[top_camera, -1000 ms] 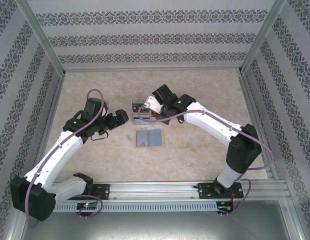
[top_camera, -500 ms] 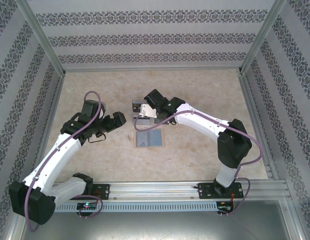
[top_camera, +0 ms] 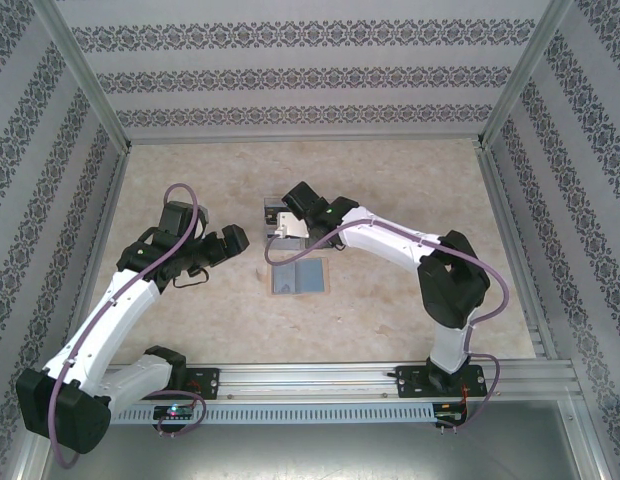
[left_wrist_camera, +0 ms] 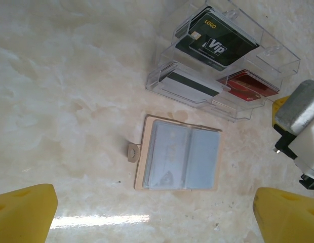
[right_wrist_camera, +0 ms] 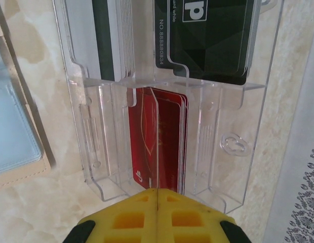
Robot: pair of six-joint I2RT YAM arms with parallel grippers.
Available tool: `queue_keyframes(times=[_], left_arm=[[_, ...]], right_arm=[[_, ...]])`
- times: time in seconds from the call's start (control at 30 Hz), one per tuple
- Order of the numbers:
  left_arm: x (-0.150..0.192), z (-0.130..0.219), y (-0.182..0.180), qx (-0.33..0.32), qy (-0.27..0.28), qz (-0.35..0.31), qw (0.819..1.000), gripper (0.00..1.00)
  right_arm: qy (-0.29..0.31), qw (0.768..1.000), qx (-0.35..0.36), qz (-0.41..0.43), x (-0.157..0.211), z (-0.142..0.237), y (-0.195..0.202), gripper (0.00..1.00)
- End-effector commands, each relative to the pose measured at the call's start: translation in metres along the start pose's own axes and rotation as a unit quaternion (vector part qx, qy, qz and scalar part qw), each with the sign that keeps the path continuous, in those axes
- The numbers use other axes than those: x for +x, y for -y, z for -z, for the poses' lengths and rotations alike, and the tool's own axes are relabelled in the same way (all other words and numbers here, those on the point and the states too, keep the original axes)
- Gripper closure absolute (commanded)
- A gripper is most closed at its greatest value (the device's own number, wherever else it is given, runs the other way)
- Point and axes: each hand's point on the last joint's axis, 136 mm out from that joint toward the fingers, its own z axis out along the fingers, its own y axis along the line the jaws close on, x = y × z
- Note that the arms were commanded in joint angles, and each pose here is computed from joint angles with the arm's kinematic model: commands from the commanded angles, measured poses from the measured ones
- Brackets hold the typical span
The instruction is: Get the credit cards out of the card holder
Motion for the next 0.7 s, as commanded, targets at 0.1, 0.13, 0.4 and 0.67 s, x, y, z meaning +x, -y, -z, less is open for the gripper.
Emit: queue_keyframes(times=[0.1, 0.13, 0.4, 0.67], left_arm=[[0.004, 0.005, -0.009, -0.013, -0.005, -0.003, 1.000, 0.00], [0.005, 0.005, -0.010, -0.014, -0.006, -0.004, 1.000, 0.00], [0.004, 0.004, -0.011, -0.014, -0.006, -0.003, 1.000, 0.00], [0.004, 0.002, -0.010, -0.011, -0.006, 0.001, 1.000, 0.00]], right_arm=[[-0.002, 1.000, 0.017, -0.008, 0.000, -0.005, 0.016, 1.00], [-0.001, 1.000, 0.015, -0.010, 0.000, -0.006, 0.015, 1.00], [-0.015, 1.000, 0.011, -0.014, 0.011, -0.016, 0.014, 1.00], [-0.019, 1.000, 0.015, -0.016, 0.022, -0.012, 0.015, 1.00]])
